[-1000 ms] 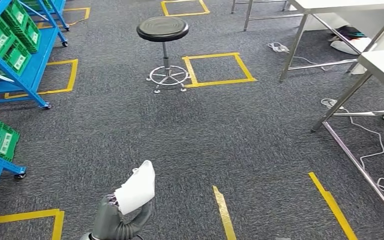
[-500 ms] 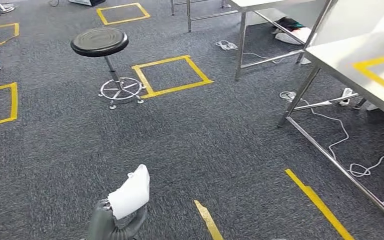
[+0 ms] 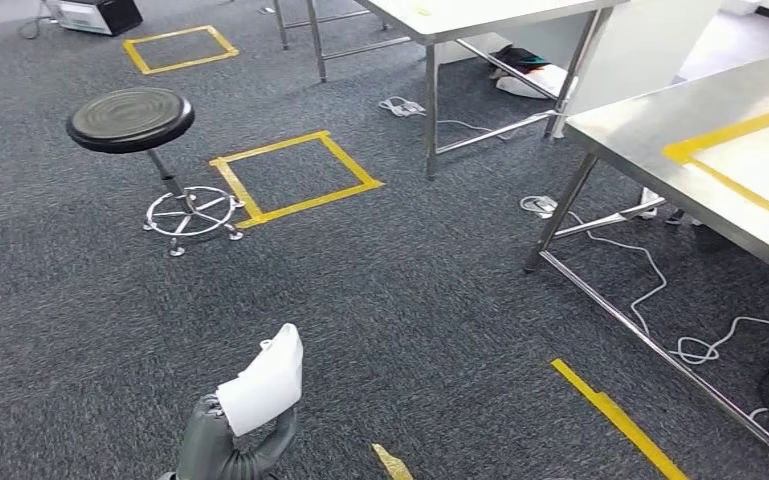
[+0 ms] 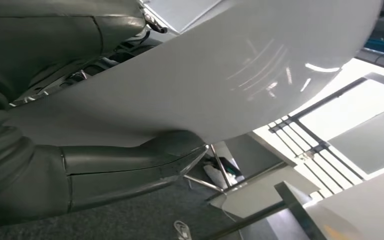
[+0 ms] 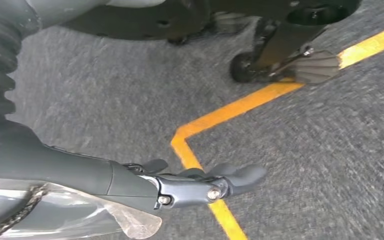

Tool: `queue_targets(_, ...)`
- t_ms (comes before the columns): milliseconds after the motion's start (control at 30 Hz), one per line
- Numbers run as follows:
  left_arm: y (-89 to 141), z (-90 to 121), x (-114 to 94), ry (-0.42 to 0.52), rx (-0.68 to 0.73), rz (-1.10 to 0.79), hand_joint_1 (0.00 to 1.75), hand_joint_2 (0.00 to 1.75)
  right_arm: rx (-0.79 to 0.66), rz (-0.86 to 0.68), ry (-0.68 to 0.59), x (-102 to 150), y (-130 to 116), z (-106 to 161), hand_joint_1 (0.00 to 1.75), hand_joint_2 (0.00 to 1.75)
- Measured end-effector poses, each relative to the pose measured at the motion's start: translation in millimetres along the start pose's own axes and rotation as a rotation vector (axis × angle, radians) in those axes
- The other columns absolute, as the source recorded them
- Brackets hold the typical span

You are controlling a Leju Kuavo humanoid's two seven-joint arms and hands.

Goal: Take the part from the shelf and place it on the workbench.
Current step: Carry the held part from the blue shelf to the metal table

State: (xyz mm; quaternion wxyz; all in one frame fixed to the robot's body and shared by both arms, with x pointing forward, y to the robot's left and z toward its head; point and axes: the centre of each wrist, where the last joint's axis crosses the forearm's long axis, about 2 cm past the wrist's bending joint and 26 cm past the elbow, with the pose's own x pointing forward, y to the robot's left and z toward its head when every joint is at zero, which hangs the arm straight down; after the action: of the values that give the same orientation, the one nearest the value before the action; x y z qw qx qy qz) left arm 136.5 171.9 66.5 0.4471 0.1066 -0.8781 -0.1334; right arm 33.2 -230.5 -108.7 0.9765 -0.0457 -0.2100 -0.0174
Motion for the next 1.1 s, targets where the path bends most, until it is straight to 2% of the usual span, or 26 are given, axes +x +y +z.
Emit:
queue_targets(700, -5.9, -14.0, -0.8, -0.032, -0.001, 0.026, 1.75, 1.75, -0.067, -0.082, 0.028, -11.7, -2.9, 3.8, 0.0, 1.75)
queue_targets(1100, -1.2, -11.2, -2.6, -0.002, 0.03, 0.019, 1.75, 1.75, -0.066, -0.067, 0.017, -9.6, -2.6, 3.1, 0.0, 1.75)
